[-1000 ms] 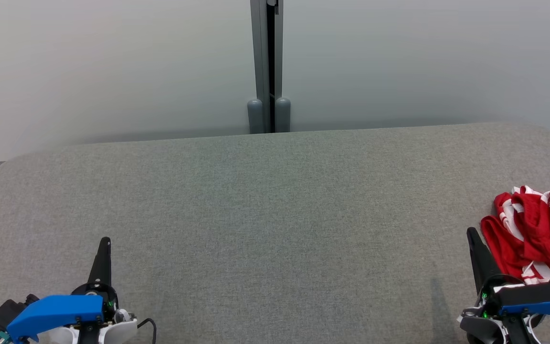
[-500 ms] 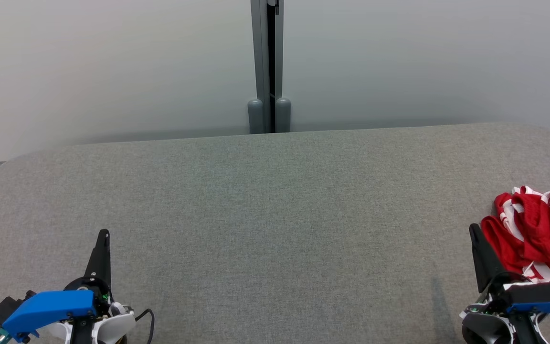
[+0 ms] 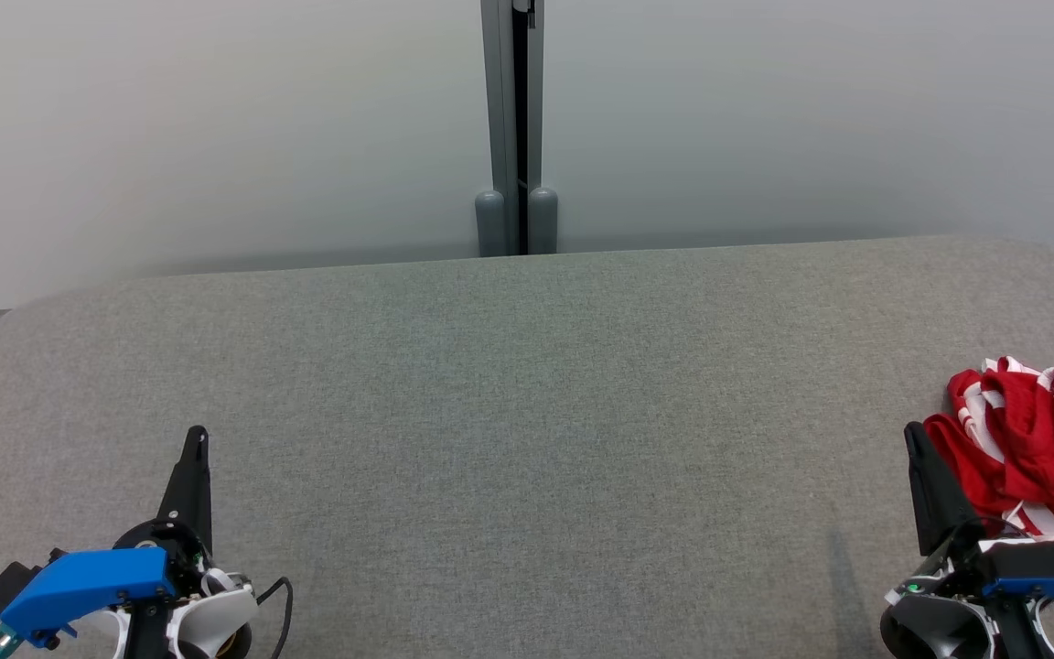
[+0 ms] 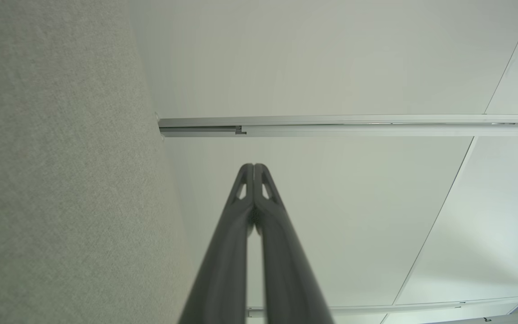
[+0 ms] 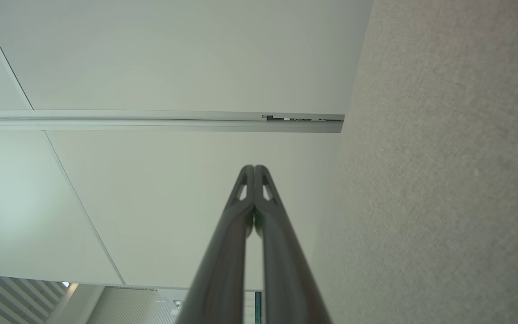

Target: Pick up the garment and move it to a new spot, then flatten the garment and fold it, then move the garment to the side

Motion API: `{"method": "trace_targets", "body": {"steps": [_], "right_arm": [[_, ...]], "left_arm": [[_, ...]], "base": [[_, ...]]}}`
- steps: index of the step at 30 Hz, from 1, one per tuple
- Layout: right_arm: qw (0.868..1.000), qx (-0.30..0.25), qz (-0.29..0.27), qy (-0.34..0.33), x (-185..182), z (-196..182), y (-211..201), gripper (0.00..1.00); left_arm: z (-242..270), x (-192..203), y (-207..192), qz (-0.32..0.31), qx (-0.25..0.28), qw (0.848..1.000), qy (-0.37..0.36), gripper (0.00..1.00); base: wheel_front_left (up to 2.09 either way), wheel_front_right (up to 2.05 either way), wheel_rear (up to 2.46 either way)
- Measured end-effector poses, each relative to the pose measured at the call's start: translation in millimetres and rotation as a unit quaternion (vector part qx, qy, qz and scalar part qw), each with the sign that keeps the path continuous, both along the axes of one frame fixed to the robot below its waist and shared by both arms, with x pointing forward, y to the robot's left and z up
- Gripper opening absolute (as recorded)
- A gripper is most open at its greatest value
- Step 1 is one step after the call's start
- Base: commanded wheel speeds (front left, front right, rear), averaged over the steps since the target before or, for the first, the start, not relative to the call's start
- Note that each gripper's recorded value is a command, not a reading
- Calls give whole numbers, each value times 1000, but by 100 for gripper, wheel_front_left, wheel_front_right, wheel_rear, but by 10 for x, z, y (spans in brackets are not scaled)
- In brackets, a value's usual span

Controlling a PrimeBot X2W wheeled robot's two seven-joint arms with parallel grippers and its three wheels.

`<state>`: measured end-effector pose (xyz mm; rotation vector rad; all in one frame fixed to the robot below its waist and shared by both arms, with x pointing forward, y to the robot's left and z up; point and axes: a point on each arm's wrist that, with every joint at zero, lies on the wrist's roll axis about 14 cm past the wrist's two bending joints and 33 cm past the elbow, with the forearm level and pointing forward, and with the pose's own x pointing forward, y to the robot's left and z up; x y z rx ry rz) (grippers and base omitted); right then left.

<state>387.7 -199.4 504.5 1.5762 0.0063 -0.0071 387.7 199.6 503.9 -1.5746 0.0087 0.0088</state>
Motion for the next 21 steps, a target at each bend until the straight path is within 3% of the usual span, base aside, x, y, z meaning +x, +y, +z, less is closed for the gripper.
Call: {"method": "trace_targets", "body": {"steps": [21], "right_arm": [[1000, 0, 0, 0, 0, 0, -1, 0]], "left_arm": [[0, 0, 0, 0, 0, 1000, 0, 0]], "base": [[0, 0, 0]]}}
